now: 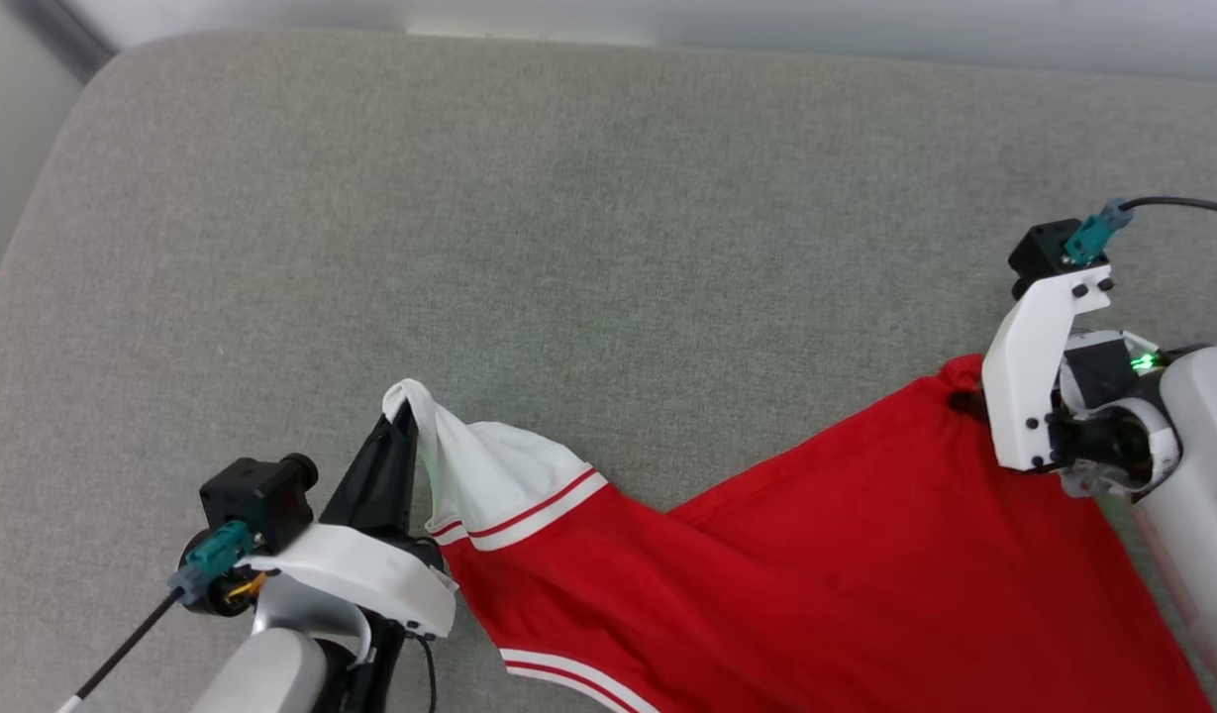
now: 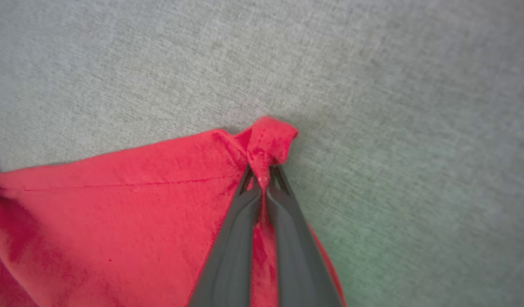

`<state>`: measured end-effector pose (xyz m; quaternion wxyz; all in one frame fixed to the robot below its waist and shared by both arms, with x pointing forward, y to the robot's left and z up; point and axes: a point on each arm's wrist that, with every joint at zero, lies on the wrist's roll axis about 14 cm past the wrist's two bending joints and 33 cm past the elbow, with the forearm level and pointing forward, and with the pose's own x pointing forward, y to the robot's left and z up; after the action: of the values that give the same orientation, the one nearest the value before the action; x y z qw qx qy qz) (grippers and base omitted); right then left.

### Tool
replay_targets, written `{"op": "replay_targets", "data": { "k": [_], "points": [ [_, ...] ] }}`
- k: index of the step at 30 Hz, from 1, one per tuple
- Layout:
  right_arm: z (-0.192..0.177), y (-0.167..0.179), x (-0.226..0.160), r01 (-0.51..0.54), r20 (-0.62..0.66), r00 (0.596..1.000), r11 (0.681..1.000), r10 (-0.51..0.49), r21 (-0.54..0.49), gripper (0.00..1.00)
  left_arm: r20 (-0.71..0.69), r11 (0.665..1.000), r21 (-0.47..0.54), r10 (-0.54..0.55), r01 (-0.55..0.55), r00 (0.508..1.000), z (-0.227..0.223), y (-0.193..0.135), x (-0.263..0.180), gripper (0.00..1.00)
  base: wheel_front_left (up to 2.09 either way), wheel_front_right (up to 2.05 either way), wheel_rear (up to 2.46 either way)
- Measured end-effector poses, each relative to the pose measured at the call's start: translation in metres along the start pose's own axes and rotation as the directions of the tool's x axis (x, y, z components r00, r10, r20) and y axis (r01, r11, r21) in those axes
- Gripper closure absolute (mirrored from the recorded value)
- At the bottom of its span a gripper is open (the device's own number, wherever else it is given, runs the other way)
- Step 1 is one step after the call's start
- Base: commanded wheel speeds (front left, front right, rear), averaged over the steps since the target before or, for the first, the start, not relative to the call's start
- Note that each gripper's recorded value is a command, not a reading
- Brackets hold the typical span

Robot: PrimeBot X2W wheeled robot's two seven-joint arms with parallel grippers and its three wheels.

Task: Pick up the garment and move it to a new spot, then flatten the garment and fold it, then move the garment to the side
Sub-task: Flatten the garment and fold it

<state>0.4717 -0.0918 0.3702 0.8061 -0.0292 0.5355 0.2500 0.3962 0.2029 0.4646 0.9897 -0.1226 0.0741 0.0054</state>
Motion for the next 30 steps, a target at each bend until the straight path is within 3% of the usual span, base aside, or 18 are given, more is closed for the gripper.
{"op": "replay_targets", "data": {
  "k": [6, 14, 19, 20, 30],
  "points": [
    [0.035, -0.001, -0.033, 0.041, 0.211, 0.977, 0.999, -0.040, 0.001, 1.00, 0.086, 0.998, 0.050, -0.030, 0.026, 0.996, 0.037, 0.005, 0.005, 1.00, 0.00, 0.00, 0.00],
    [0.094, -0.021, -0.110, 0.152, 0.514, 0.845, 0.988, -0.150, 0.038, 1.00, 0.260, 0.992, 0.107, -0.096, 0.071, 0.961, 0.130, 0.002, 0.044, 1.00, 0.00, 0.00, 0.00],
    [0.139, -0.036, -0.170, 0.217, 0.687, 0.697, 0.974, -0.204, 0.069, 1.00, 0.342, 0.987, 0.126, -0.142, 0.105, 0.929, 0.183, -0.014, 0.079, 1.00, 0.00, 0.00, 0.00],
    [0.169, -0.044, -0.199, 0.245, 0.772, 0.596, 0.966, -0.220, 0.086, 1.00, 0.384, 0.984, 0.135, -0.160, 0.116, 0.909, 0.214, -0.021, 0.102, 1.00, 0.00, 0.00, 0.00],
    [0.270, -0.062, -0.290, 0.335, 0.948, 0.240, 0.935, -0.207, 0.119, 1.00, 0.569, 0.967, 0.243, -0.205, 0.075, 0.796, 0.324, -0.036, 0.162, 1.00, 0.00, 0.00, 0.00]
  ]
}}
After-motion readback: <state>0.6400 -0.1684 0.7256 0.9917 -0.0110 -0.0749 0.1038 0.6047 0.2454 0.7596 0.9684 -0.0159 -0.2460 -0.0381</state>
